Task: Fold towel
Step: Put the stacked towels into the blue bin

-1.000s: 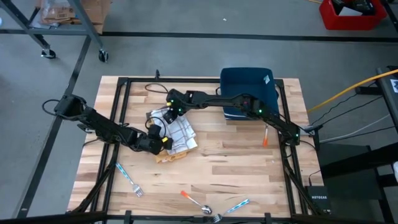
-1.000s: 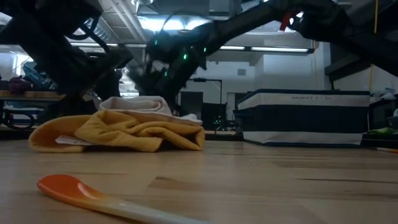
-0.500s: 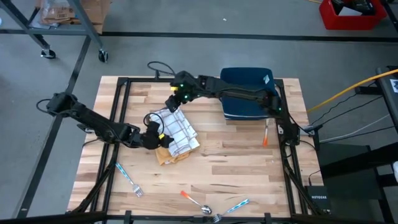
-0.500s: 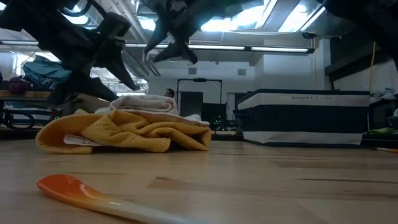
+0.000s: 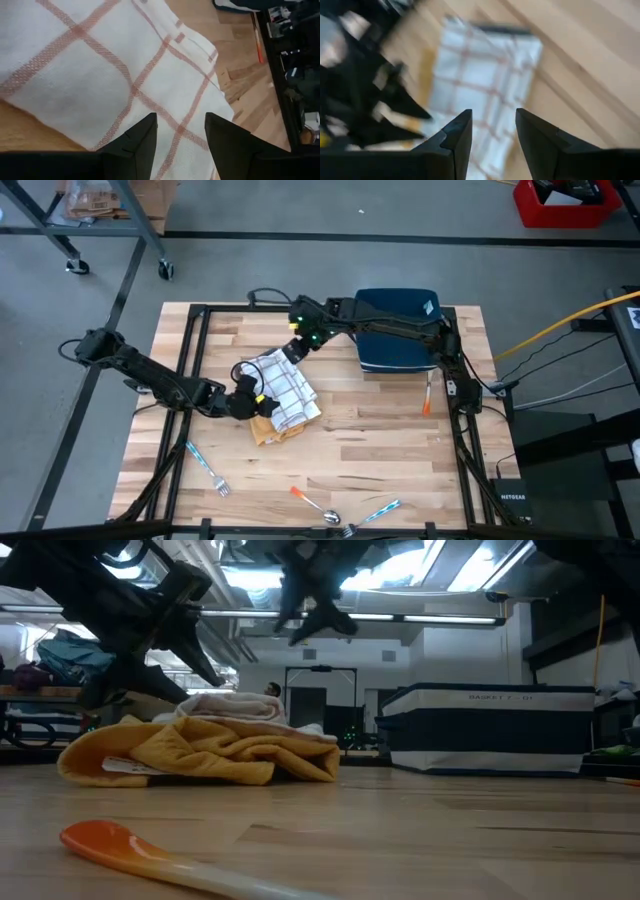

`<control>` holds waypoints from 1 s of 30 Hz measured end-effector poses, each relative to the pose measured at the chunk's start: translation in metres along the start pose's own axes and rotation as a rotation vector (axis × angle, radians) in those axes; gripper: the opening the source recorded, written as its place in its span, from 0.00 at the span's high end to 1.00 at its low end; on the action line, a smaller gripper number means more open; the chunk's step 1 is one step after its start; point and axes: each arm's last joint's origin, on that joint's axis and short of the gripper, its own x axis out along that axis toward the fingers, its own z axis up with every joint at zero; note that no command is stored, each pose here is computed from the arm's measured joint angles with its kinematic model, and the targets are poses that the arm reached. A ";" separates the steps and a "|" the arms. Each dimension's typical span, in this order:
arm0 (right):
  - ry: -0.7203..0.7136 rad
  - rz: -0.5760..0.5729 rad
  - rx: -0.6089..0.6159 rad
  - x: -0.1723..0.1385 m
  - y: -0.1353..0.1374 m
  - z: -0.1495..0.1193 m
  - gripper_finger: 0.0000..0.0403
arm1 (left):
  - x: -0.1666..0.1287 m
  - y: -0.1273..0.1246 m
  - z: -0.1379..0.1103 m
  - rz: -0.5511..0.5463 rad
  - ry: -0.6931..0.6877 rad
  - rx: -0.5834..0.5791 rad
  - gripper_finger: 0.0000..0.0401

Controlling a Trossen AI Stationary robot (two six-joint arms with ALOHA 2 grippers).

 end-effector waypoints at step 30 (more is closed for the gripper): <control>0.321 -0.004 0.188 0.081 -0.068 -0.054 0.61 | -0.073 0.044 0.032 0.253 0.098 -0.211 0.60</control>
